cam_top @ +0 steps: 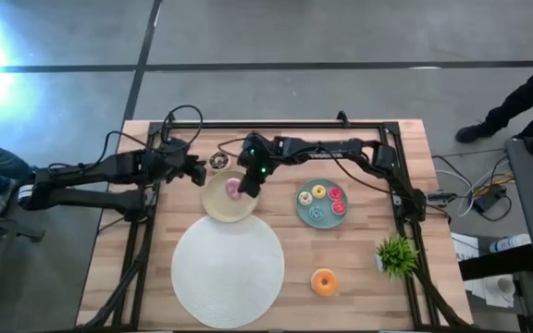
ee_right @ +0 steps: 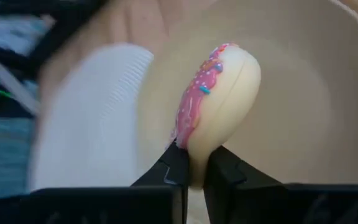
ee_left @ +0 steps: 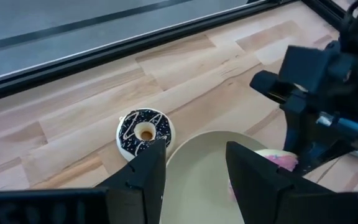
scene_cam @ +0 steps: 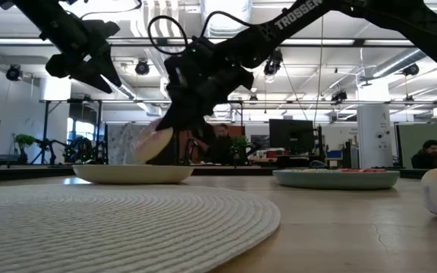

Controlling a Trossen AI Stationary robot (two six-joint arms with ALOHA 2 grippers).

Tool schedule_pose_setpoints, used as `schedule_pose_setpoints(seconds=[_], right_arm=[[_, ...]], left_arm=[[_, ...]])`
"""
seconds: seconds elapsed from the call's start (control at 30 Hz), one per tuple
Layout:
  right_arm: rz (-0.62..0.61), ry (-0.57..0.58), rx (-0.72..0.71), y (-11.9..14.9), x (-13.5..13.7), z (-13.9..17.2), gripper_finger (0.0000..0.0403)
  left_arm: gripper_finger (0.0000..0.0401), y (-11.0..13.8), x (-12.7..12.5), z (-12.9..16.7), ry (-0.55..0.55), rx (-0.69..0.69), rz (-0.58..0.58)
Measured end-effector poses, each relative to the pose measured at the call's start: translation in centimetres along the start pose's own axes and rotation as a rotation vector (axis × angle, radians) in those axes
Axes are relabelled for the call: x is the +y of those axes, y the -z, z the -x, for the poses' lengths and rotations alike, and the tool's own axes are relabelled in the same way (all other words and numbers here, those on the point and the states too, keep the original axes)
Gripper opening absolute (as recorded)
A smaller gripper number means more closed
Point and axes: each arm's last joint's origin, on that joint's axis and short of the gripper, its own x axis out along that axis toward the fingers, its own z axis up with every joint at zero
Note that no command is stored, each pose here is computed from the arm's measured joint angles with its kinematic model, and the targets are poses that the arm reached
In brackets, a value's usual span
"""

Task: Pick & Place donuts
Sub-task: Put the pink donut on the brown plate

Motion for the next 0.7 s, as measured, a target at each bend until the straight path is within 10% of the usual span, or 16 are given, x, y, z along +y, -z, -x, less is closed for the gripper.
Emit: schedule_pose_setpoints(seconds=[0.37, 0.7], right_arm=[[-0.203, -0.133, 0.096, 0.7, -0.9, -1.3, 0.0022], [-0.166, 0.025, 0.063, 1.2, -1.0, -1.8, 0.0084]], left_arm=[[0.0142, 0.0, 0.0, 0.0, -0.001, 0.001, -0.011], [0.0142, 0.1, 0.1, 0.0, -0.007, 0.008, -0.018]])
